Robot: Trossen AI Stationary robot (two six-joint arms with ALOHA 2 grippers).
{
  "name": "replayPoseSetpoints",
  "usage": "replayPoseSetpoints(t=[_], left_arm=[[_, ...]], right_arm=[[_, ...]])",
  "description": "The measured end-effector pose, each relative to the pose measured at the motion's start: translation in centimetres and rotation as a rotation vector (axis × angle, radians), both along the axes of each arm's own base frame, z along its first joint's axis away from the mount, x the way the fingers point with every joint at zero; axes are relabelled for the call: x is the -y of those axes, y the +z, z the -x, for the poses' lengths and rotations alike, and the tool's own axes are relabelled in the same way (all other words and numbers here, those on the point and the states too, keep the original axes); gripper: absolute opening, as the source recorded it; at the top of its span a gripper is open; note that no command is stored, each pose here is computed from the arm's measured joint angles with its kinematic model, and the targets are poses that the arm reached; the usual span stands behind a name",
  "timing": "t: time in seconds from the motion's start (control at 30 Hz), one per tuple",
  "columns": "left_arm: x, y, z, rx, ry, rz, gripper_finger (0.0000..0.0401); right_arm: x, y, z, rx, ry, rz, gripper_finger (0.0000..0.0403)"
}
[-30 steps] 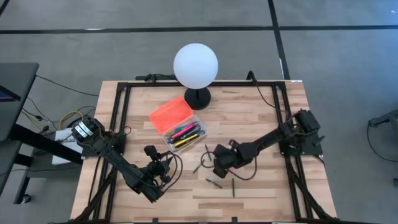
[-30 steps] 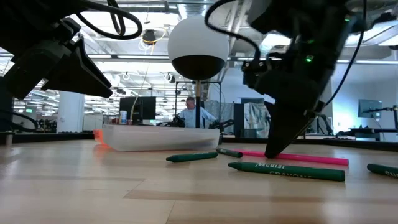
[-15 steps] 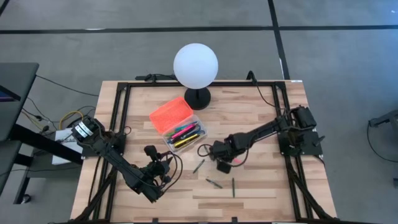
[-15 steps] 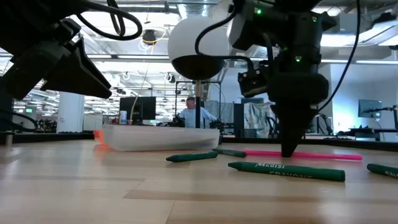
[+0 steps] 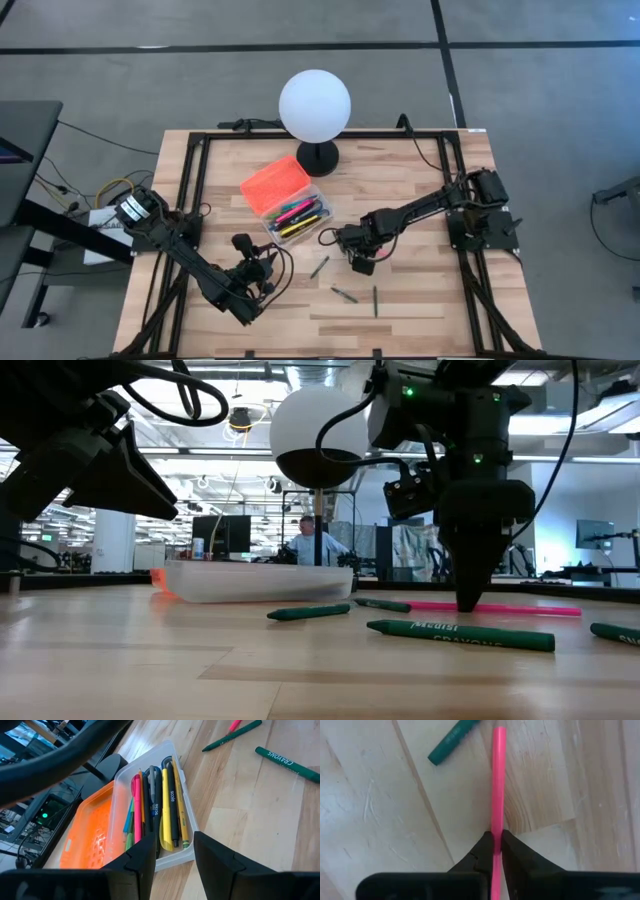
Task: Pick & place school supplies into a supply box
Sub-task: Put the pink pencil into the orange supply box
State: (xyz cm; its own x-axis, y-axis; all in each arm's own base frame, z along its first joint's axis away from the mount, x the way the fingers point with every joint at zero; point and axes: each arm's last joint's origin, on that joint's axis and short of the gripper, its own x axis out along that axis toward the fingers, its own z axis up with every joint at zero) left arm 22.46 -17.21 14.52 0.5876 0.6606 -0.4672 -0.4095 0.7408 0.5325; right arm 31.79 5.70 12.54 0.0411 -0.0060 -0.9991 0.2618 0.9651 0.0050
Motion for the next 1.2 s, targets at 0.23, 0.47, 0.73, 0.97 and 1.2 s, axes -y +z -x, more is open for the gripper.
replayPoseSetpoints(t=[0.23,0.47,0.73,0.97,1.2], left_arm=[[0.0,0.0,0.0,-0.001,0.0,0.001,0.0127],[0.0,0.0,0.0,-0.002,0.0,0.002,0.0127],[0.0,0.0,0.0,-0.004,0.0,0.004,0.0127],[0.0,0.0,0.0,-0.004,0.0,0.004,0.0127],[0.0,0.0,0.0,-0.004,0.0,0.003,0.0127]], right_arm=[[0.0,0.0,0.0,-0.003,0.03,-0.008,0.0033],[-0.1,0.0,0.0,-0.002,0.063,-0.005,0.0006],[-0.1,0.0,0.1,-0.012,0.067,0.031,0.0003],[-0.3,0.0,0.4,-0.025,0.102,0.072,0.0003],[-0.9,1.1,0.7,-0.117,0.14,0.193,0.0001]])
